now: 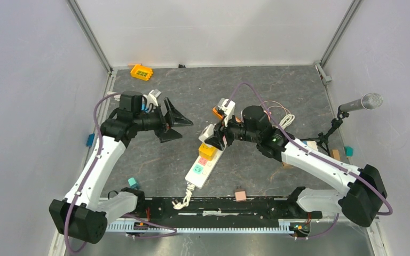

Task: Insert the plug
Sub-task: Pick up the plug from the center of the board.

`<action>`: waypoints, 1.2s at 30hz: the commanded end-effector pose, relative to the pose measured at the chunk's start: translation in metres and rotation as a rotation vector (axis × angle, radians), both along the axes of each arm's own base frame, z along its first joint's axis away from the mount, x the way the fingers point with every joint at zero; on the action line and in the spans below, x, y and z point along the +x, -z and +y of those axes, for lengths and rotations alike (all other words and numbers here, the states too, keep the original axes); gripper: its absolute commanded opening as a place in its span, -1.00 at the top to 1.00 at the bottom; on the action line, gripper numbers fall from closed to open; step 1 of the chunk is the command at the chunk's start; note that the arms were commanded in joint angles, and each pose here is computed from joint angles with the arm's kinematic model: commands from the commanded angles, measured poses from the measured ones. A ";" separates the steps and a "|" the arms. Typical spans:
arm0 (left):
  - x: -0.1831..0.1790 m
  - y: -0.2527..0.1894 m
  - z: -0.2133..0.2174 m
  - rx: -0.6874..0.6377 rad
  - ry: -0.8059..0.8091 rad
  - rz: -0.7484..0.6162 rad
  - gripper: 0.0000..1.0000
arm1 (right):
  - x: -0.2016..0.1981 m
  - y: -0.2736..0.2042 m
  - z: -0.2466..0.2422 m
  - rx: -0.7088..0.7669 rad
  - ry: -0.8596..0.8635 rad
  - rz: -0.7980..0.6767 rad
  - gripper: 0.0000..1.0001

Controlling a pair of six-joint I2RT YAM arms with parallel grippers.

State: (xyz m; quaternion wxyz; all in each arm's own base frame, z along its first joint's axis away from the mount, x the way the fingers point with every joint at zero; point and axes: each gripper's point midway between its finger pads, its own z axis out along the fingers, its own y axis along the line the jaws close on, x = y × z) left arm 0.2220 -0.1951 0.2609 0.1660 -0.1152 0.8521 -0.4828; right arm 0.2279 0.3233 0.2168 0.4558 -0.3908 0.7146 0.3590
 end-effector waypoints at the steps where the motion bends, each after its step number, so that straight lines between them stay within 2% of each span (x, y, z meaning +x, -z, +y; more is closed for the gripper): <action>1: -0.018 -0.014 -0.026 -0.077 0.099 0.022 -0.99 | -0.015 -0.048 0.012 0.130 -0.091 -0.096 1.00; 8: -0.029 -0.009 -0.049 -0.105 0.170 0.031 -0.99 | -0.027 -0.056 0.021 0.122 -0.155 -0.087 1.00; 17: -0.045 0.016 -0.072 -0.049 0.264 0.080 -0.88 | -0.029 -0.073 0.028 0.140 -0.185 -0.116 1.00; 24: -0.044 0.014 -0.086 -0.087 0.285 0.064 -0.60 | -0.031 -0.069 0.029 0.119 -0.195 -0.097 0.99; 28: -0.041 0.007 -0.090 -0.113 0.283 0.033 -0.05 | -0.028 -0.064 0.025 0.101 -0.168 -0.092 0.85; 30: -0.040 0.004 -0.090 -0.121 0.284 0.015 0.26 | -0.023 -0.061 0.021 0.084 -0.131 -0.093 0.62; 31: -0.040 0.002 -0.090 -0.119 0.287 -0.004 0.53 | -0.020 -0.060 0.019 0.080 -0.109 -0.095 0.41; 32: -0.039 0.002 -0.088 -0.104 0.282 -0.016 0.67 | -0.018 -0.061 0.018 0.080 -0.087 -0.098 0.25; 34: -0.036 -0.001 -0.084 -0.075 0.265 -0.065 0.82 | -0.010 -0.063 0.013 0.086 -0.024 -0.101 -0.20; 36: -0.031 -0.004 -0.077 -0.021 0.231 -0.127 0.89 | -0.002 -0.066 0.007 0.097 0.044 -0.103 -0.59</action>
